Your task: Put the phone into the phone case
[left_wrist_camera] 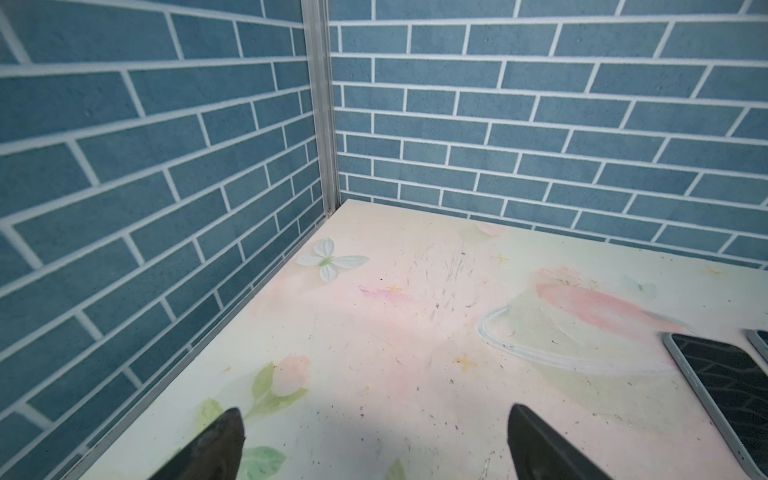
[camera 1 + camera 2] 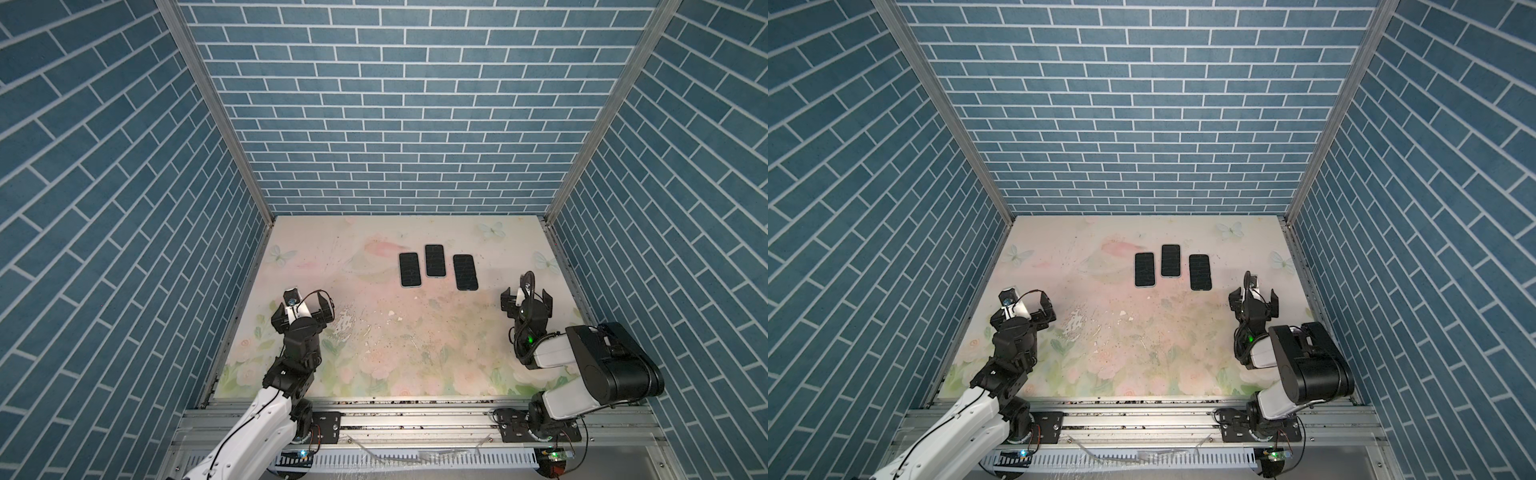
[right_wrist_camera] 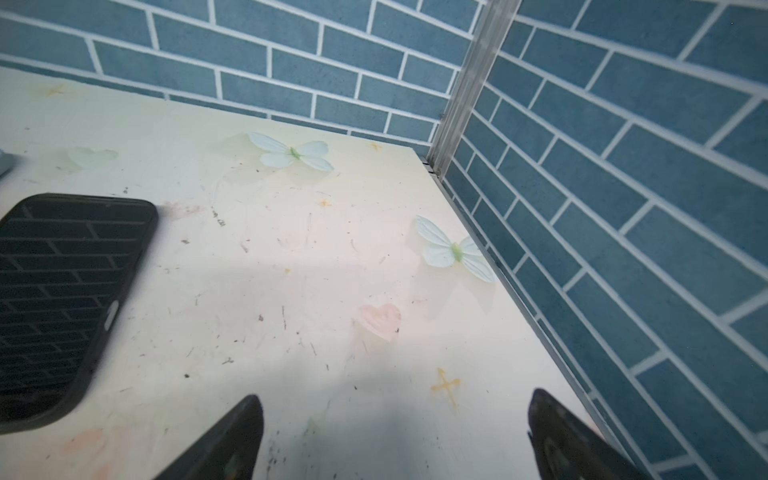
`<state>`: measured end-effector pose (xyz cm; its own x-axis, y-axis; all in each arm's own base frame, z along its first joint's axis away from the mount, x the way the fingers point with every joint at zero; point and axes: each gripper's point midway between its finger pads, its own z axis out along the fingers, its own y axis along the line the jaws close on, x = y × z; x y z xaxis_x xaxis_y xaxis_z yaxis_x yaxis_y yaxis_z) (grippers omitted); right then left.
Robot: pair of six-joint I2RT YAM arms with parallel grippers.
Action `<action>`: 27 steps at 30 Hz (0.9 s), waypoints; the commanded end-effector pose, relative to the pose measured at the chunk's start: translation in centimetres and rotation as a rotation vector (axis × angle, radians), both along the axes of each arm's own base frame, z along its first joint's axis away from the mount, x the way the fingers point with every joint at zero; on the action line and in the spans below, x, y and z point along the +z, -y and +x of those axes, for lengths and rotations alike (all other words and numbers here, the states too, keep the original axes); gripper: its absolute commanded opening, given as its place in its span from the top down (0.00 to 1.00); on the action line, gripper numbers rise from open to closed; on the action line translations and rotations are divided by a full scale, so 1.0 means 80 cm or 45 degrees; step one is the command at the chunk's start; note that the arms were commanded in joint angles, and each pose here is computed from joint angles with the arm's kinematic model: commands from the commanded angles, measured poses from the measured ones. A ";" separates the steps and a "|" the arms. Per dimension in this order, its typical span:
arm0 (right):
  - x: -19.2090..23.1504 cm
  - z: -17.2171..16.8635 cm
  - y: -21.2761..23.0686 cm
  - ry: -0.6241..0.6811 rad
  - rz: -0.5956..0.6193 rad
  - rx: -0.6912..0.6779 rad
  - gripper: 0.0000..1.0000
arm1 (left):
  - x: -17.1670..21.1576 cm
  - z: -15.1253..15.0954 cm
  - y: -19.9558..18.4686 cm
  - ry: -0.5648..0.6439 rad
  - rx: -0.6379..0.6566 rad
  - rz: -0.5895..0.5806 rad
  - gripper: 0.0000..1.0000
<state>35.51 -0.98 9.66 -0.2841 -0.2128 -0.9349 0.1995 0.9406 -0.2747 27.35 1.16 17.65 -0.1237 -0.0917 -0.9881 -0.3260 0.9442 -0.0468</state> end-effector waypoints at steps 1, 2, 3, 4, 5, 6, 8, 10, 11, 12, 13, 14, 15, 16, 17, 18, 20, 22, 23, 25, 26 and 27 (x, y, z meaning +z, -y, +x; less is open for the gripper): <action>0.032 0.007 -0.001 0.159 0.061 -0.008 0.02 | 0.017 -0.009 -0.011 0.160 0.046 0.065 0.00; 0.031 0.007 -0.001 0.156 0.063 -0.007 0.02 | 0.019 -0.012 -0.014 0.211 0.065 0.093 0.00; 0.031 0.007 -0.001 0.155 0.061 -0.008 0.02 | 0.020 -0.012 -0.017 0.231 0.088 0.117 0.00; 0.031 0.007 -0.002 0.154 0.061 -0.006 0.02 | 0.021 -0.009 -0.015 0.220 0.080 0.149 0.00; 0.031 0.007 -0.001 0.152 0.061 -0.008 0.02 | 0.011 0.003 -0.007 0.152 0.036 0.208 0.00; 0.032 0.007 -0.001 0.157 0.067 -0.009 0.01 | 0.004 0.013 0.002 0.100 -0.003 0.253 0.00; 0.031 0.004 0.006 0.170 0.093 -0.026 0.01 | -0.007 0.027 0.010 0.078 -0.029 0.318 0.00; 0.032 0.002 0.010 0.191 0.116 -0.029 0.02 | -0.012 0.036 0.014 0.104 -0.034 0.384 0.00; 0.031 0.002 0.010 0.186 0.120 -0.029 0.02 | -0.017 0.043 0.017 0.101 -0.040 0.416 0.00; 0.029 0.003 0.010 0.175 0.126 -0.025 0.02 | -0.028 0.057 0.020 0.035 -0.042 0.455 0.00; 0.029 0.004 0.011 0.171 0.133 -0.023 0.02 | -0.035 0.066 0.024 0.007 -0.049 0.464 0.00; 0.028 0.005 0.012 0.165 0.141 -0.019 0.01 | -0.040 0.073 0.033 0.006 -0.096 0.467 0.01; 0.027 0.006 0.012 0.159 0.148 -0.014 0.02 | -0.044 0.081 0.038 -0.013 -0.126 0.478 0.01; 0.026 0.006 0.013 0.155 0.153 -0.011 0.02 | -0.046 0.085 0.039 -0.020 -0.128 0.486 0.00; 0.024 0.007 0.011 0.147 0.160 0.002 0.02 | -0.051 0.089 0.037 -0.033 -0.120 0.480 0.00; 0.022 0.008 0.011 0.142 0.172 0.018 0.01 | -0.059 0.094 0.034 -0.052 -0.130 0.467 0.00; 0.014 0.011 0.008 0.127 0.179 0.047 0.01 | -0.062 0.103 0.029 -0.064 -0.138 0.444 0.00; 0.014 0.012 0.007 0.143 0.170 0.056 0.02 | -0.065 0.103 0.018 -0.072 -0.122 0.380 0.01; 0.011 0.012 0.006 0.115 0.179 0.053 0.02 | -0.070 0.102 0.010 -0.067 -0.122 0.331 0.00; 0.012 0.014 0.006 0.129 0.168 0.058 0.02 | -0.080 0.105 -0.001 -0.050 -0.137 0.264 0.00; 0.012 0.014 0.006 0.125 0.171 0.056 0.01 | -0.084 0.108 -0.003 -0.085 -0.133 0.255 0.00; 0.010 0.014 0.007 0.109 0.176 0.054 0.02 | -0.087 0.112 -0.003 -0.123 -0.143 0.246 0.00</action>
